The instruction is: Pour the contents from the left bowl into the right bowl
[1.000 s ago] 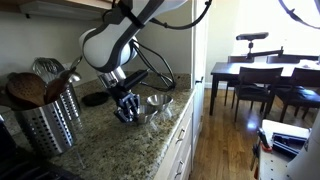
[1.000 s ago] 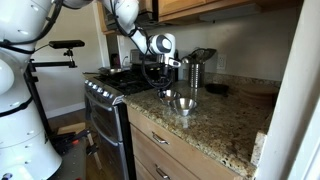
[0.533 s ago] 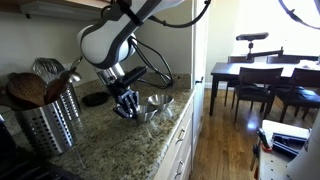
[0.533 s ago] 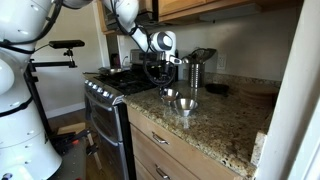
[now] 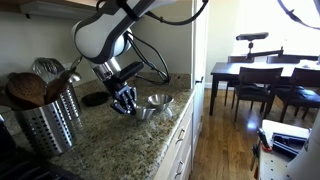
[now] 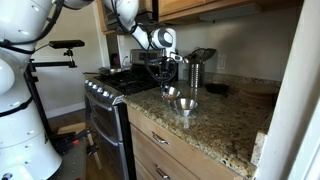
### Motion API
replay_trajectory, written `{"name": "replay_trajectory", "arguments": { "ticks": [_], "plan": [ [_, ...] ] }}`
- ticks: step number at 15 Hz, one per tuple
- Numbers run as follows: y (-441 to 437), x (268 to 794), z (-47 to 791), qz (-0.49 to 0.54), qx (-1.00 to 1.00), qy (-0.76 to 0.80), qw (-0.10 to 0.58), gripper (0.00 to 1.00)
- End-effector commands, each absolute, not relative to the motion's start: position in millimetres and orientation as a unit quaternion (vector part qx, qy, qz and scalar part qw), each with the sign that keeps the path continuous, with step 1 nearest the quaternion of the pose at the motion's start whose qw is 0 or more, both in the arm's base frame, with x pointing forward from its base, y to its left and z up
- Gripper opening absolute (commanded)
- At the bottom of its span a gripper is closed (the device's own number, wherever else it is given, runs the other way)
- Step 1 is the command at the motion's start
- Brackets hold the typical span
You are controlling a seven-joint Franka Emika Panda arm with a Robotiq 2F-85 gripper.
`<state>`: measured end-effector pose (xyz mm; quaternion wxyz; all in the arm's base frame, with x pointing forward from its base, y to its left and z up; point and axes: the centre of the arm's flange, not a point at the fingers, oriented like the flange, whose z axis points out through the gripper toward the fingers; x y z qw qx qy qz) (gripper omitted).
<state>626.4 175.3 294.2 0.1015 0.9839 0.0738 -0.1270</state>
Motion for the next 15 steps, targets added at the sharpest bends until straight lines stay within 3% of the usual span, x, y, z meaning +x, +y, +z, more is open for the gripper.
{"name": "replay_trajectory", "arguments": {
  "ticks": [1,15],
  "plan": [
    [171,627,301,-0.133,0.982,0.064,0.116,0.09],
    [184,638,324,-0.122,0.981,0.073,0.135,0.09]
  ]
}}
